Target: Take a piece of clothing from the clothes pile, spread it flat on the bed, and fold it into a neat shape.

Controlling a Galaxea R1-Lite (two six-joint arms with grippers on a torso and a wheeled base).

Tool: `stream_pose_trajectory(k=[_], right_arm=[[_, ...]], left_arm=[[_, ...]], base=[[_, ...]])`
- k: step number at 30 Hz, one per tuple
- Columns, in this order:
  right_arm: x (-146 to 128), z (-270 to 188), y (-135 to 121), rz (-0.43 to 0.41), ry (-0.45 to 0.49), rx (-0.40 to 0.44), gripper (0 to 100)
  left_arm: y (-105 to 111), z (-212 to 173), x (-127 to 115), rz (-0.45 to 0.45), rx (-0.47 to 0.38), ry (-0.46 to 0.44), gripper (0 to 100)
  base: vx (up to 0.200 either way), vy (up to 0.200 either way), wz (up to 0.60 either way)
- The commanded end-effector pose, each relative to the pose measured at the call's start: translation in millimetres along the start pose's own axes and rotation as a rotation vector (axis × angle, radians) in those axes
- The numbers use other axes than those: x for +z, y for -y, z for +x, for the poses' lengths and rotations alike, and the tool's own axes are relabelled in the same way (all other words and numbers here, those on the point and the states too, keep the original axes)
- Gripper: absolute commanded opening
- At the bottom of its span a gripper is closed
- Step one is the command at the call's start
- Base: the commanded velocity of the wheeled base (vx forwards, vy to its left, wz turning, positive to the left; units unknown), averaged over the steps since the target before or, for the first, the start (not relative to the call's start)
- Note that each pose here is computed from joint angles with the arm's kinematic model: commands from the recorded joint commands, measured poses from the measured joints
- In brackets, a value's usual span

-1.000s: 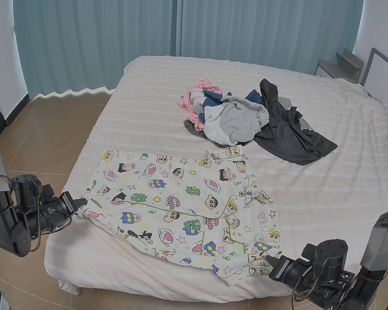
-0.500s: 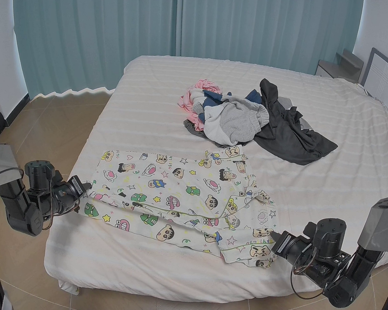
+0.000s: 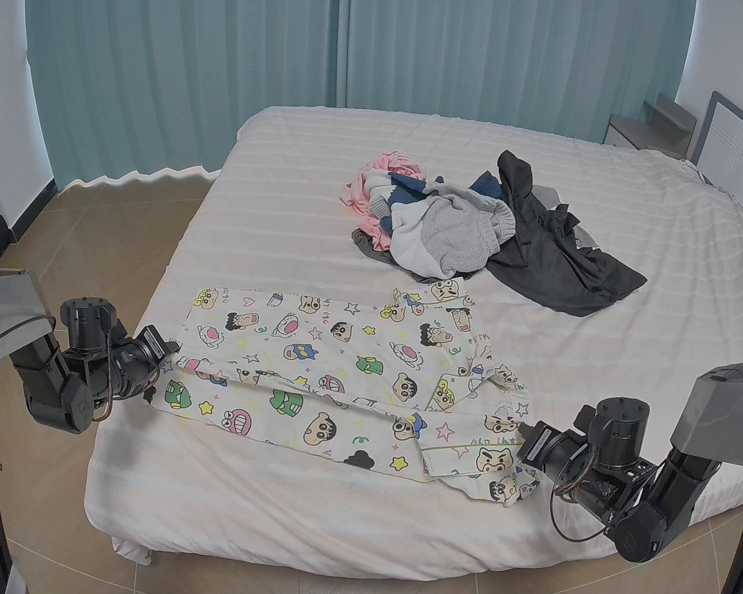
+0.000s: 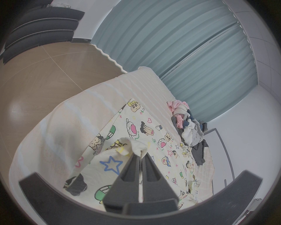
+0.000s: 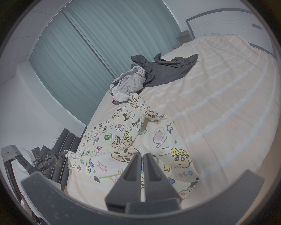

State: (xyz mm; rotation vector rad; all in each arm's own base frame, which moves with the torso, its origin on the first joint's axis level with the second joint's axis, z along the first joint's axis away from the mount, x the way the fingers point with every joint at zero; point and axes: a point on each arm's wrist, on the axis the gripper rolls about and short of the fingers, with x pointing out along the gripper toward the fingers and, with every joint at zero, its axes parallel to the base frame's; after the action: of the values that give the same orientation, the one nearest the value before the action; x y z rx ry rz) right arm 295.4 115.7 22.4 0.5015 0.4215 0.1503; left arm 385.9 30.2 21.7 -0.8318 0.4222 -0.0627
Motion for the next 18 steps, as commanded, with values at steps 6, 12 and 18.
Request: stream_pose_trajectory(k=[6, 12, 18], right_arm=[[2.2, 13.6, -1.1, -0.021, -0.008, 0.036, 0], [1.9, 23.5, 9.2, -0.016, -0.011, 0.003, 0], [-1.7, 29.3, 12.3, -0.016, -0.017, -0.005, 0]], left_arm=[[-13.1, 18.4, -4.5, -0.006, 0.012, -0.008, 0], [-14.3, 25.3, -3.5, -0.033, 0.004, -0.002, 0], [-13.5, 31.1, 0.0, -0.066, -0.010, 0.011, 0]], base=[[0.000, 0.000, 0.00], [0.000, 0.000, 0.00], [0.000, 0.000, 0.00]])
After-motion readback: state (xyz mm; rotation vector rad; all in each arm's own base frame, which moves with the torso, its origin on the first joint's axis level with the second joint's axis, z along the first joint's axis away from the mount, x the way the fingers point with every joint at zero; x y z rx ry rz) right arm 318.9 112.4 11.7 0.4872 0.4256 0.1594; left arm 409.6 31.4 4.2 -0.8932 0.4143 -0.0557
